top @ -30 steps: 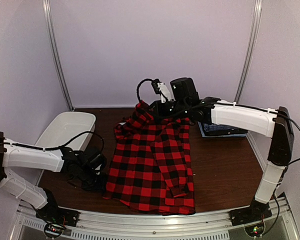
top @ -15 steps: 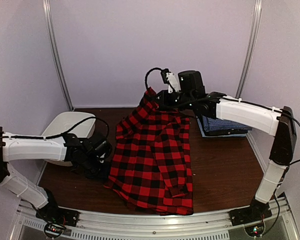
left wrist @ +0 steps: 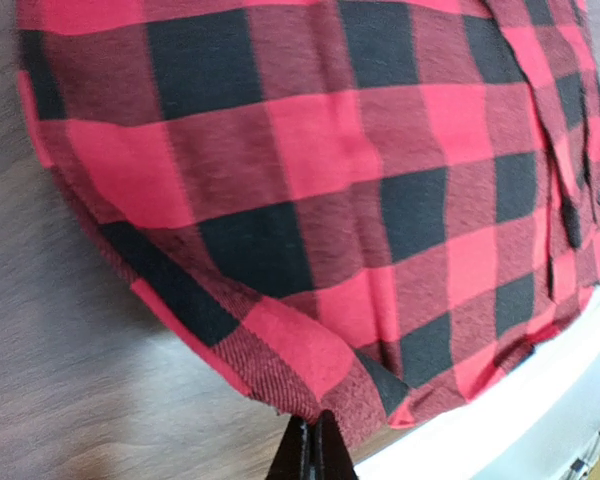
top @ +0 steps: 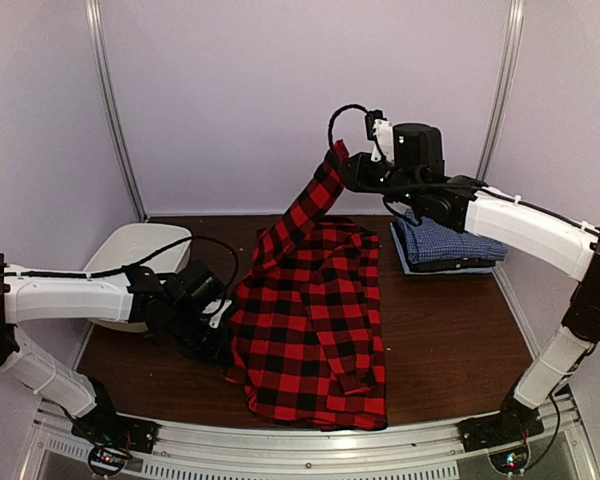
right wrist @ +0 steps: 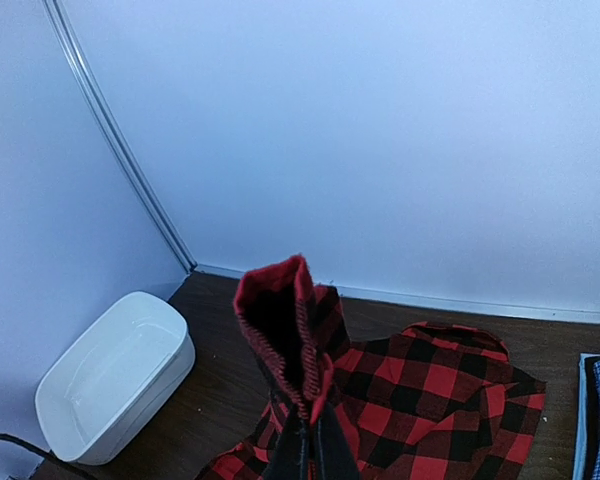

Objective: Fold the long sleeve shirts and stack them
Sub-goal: Pick up the shirt from the corner of the board, then fold the 1/3-folded shirt at the center of the board.

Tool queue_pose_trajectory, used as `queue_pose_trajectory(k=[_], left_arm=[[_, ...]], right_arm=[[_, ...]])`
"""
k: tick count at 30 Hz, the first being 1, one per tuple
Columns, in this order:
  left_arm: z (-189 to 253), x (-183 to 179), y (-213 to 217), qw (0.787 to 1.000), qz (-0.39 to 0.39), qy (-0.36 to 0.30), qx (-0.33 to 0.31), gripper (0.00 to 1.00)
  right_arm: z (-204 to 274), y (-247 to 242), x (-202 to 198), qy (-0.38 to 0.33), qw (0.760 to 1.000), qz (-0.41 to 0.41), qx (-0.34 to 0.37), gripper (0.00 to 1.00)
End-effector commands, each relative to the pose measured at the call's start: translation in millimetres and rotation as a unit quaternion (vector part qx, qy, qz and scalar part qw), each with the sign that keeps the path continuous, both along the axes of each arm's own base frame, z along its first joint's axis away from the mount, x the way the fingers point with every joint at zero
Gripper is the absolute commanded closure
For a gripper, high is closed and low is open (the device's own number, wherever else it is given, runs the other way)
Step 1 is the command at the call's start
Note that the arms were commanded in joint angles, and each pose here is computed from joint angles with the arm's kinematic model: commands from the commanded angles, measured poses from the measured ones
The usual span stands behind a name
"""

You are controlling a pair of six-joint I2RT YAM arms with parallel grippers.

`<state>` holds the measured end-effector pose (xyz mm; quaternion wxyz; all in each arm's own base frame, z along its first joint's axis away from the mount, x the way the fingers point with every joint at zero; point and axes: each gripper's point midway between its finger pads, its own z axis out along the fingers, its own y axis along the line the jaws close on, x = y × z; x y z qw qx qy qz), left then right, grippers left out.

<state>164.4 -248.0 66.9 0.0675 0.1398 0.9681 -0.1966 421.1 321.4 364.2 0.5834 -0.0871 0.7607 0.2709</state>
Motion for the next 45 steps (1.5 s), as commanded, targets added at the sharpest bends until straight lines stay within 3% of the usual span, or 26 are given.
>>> queue_pose_trajectory(k=[1,23,45], left_arm=[[12.2,-7.9,-30.9,0.996,-0.065,0.003,-0.056,1.0],[10.6,-35.2,-91.1,0.963,-0.241,0.057,-0.104,1.0],[18.4,-50.3,-110.7,0.937,-0.298,0.112,-0.145,1.0]], right_arm=[[24.9,-32.7,0.7,-0.03,0.998,-0.058,0.017,1.0],[34.0,-145.7,17.6,-0.044,0.98,-0.195,-0.002,1.0],[18.7,-149.8,33.1,-0.024,0.981,-0.194,-0.016,1.0]])
